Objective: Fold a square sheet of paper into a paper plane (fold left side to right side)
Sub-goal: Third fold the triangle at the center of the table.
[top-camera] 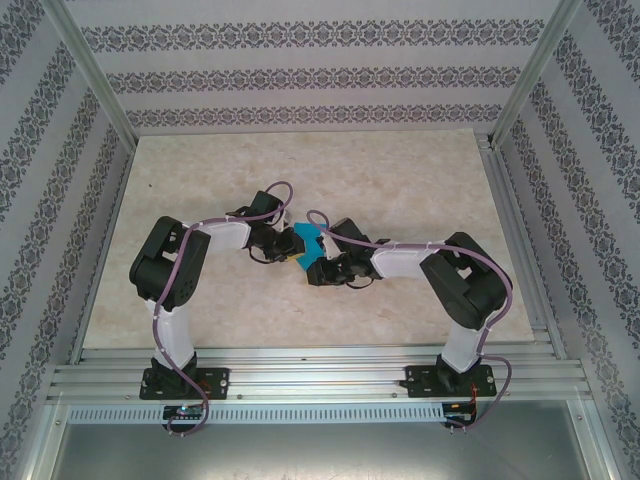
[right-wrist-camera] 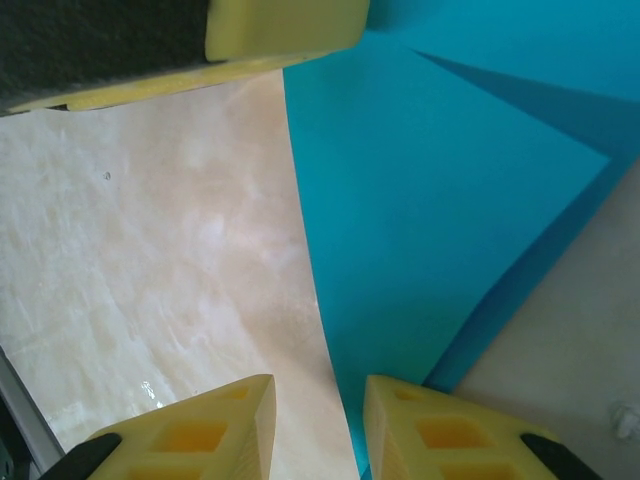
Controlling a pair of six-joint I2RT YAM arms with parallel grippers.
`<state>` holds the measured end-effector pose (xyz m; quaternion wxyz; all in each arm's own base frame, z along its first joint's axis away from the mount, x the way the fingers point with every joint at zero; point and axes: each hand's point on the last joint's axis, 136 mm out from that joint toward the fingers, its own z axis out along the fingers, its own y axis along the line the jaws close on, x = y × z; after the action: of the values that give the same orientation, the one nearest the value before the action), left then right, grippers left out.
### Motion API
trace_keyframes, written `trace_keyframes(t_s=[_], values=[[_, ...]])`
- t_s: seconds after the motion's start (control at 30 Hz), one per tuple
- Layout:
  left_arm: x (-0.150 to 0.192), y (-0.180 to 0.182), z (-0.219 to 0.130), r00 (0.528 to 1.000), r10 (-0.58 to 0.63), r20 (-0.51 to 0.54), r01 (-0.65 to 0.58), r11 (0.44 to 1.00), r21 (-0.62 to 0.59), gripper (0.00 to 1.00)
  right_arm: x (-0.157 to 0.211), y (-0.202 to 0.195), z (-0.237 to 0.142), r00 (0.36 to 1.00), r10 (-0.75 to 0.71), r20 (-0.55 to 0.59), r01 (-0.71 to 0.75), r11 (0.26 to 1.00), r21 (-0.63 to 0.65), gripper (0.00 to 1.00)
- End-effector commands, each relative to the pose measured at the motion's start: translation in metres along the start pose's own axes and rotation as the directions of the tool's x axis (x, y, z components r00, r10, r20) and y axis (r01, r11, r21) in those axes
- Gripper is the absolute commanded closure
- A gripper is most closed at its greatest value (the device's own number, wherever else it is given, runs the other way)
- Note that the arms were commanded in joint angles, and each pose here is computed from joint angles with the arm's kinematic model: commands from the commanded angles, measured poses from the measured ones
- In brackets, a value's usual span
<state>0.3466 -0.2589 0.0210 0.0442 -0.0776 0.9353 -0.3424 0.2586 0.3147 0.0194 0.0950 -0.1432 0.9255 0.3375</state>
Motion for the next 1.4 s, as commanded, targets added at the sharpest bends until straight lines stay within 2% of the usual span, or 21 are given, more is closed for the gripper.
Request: trace_keyframes(t_s=[0.0,0.2,0.43,0.57,0.73,0.83,1.07,1.37], values=[[0.005,0.023,0.013,1.0,-0.002,-0.018,0.001,0.996,-0.084,0.79,0.007,-0.013,0.009,0.999,0.028,-0.039,-0.027,0.999,0.034,0.71],[-0.002,0.004,0.002,0.999,0.034,-0.005,-0.035,0.998,-0.048,0.76,0.017,-0.031,0.01,0.994,0.076,-0.078,-0.067,0.991,0.115,0.77],[-0.025,-0.029,-0.046,0.989,0.114,0.095,-0.114,0.993,-0.013,0.71,0.025,-0.043,0.009,0.985,0.141,-0.101,-0.124,0.98,0.156,0.82],[-0.017,-0.037,-0.057,0.986,0.125,0.113,-0.128,0.992,0.021,0.75,0.026,-0.048,0.01,0.98,0.166,-0.11,-0.145,0.974,0.176,0.85],[0.016,-0.045,-0.046,0.989,0.136,0.061,-0.143,0.982,0.125,0.82,0.031,-0.052,0.013,0.975,0.181,-0.131,-0.154,0.969,0.195,0.86],[0.031,-0.044,-0.034,0.991,0.127,0.03,-0.13,0.981,0.142,0.88,0.033,-0.054,0.013,0.973,0.186,-0.139,-0.156,0.967,0.202,0.86],[0.037,-0.034,-0.018,0.994,0.11,0.002,-0.109,0.986,0.126,0.94,0.033,-0.054,0.015,0.971,0.19,-0.147,-0.16,0.967,0.199,0.87],[0.039,-0.026,0.001,0.998,0.059,-0.008,-0.057,0.991,0.122,0.96,0.035,-0.056,0.016,0.968,0.192,-0.161,-0.154,0.963,0.222,0.87]])
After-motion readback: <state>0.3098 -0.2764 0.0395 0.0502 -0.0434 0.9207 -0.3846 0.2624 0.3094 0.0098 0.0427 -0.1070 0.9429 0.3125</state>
